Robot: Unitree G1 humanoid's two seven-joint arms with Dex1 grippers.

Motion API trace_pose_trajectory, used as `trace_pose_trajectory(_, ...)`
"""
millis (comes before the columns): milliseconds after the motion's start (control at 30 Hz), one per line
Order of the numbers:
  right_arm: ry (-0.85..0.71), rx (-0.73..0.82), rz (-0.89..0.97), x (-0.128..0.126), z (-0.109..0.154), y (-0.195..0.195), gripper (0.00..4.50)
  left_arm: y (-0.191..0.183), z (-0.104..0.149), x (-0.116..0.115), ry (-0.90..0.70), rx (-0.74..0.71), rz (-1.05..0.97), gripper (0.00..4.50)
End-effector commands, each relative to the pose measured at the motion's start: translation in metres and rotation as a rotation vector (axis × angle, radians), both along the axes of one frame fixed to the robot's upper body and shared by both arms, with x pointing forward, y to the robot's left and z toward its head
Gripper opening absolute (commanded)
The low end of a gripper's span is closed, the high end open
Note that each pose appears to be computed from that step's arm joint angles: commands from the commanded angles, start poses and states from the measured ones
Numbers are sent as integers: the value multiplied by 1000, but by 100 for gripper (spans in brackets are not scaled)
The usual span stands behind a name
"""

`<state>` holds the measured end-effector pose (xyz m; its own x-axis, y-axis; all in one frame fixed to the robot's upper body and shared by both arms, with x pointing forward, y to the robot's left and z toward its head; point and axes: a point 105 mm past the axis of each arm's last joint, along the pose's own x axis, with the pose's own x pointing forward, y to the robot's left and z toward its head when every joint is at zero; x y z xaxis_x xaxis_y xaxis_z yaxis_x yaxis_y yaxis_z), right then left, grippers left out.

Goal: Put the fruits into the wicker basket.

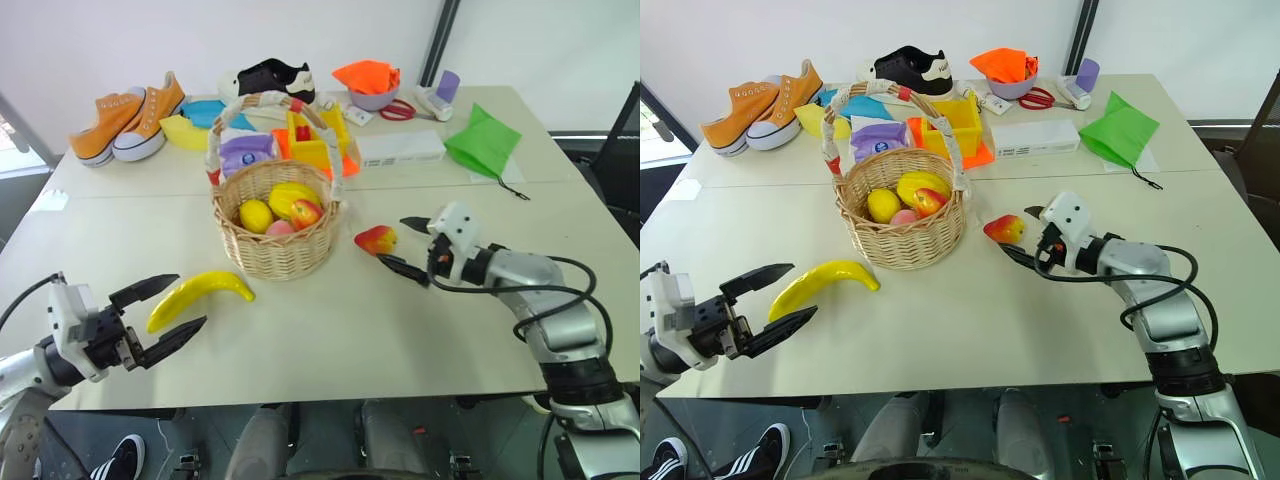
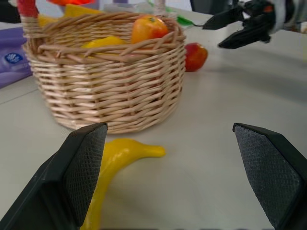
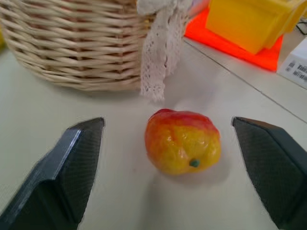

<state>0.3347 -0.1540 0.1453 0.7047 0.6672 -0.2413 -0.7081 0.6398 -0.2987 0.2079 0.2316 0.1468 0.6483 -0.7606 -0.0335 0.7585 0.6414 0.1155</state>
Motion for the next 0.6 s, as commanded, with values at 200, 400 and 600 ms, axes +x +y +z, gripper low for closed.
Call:
trace_pose_trajectory(200,29,-42,-40,14,-6,10,444,-19,-3,-2,-2,-18,-75,450)
trace_pose_trajectory(400,93,15,-64,26,-14,18,444,-27,-9,-2,-5,-35,-67,450)
trace_pose_trajectory(600,152,19,-70,26,-30,22,444,-28,-9,1,-23,-47,-29,450)
